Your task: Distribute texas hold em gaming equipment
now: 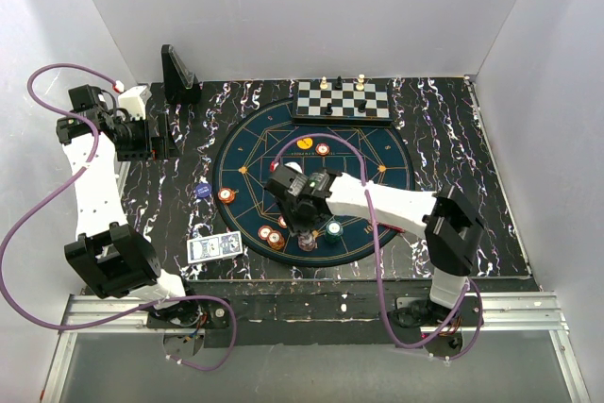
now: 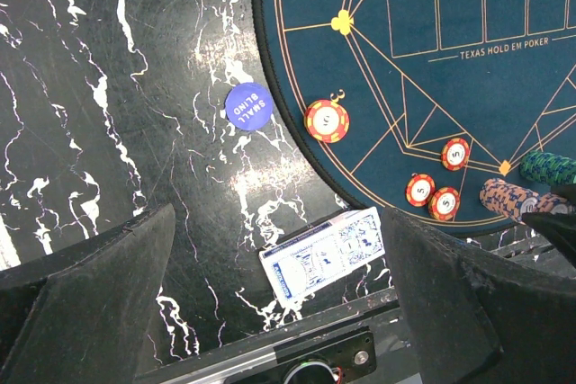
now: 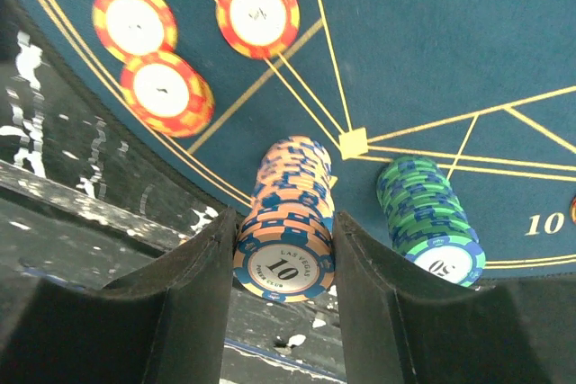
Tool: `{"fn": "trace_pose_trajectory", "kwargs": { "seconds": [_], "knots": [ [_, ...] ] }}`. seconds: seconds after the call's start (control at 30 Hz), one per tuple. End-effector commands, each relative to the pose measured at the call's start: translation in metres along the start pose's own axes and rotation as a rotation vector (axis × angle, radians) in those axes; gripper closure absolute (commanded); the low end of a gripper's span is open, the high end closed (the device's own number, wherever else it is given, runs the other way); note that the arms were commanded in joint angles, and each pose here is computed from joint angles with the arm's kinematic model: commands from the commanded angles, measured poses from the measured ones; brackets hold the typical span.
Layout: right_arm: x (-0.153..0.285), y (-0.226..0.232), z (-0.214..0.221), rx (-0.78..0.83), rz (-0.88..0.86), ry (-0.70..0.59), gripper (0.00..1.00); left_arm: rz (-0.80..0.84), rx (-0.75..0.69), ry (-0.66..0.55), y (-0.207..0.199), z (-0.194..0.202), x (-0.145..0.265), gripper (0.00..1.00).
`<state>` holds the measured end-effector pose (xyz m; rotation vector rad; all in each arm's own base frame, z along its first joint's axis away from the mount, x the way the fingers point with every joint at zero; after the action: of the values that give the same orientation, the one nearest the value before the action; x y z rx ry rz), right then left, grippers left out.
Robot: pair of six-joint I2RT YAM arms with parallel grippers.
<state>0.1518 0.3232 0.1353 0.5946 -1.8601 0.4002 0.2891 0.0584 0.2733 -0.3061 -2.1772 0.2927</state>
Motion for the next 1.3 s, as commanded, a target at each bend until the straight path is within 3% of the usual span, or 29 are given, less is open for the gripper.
{"fn": "trace_pose_trajectory", "kwargs": {
  "seconds": [0.0,0.23,0.47,0.7,1.27],
  "knots": [
    [0.025,0.004,-0.034,0.010,-0.010,-0.072,0.99,-0.004,-0.022,-0.044,-0.004,-0.003,0.010,0.00],
    [0.019,0.021,-0.106,0.044,-0.059,-0.165,0.99,0.009,0.004,-0.032,0.002,-0.001,0.003,0.00],
    [-0.047,0.036,-0.169,0.061,-0.094,-0.183,0.99,0.038,0.026,-0.026,0.002,-0.003,0.000,0.00],
    [-0.108,0.035,-0.176,0.010,-0.135,-0.166,0.99,0.028,0.024,-0.003,0.004,0.002,-0.001,0.00],
    [-0.132,0.049,-0.187,-0.002,-0.225,-0.197,0.99,0.008,0.005,0.019,0.009,0.008,-0.004,0.00]
  ]
}}
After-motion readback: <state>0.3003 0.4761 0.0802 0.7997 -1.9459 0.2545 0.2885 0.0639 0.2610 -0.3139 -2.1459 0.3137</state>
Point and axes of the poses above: each gripper's point midway between its finger pads, its own x axis back along the fingers, its own y axis along the line the jaws close on, z = x × y, the point moved 5 cm from there along x, back along the fingers, and after that the axes turned 5 degrees about x, right-handed, at the moved point
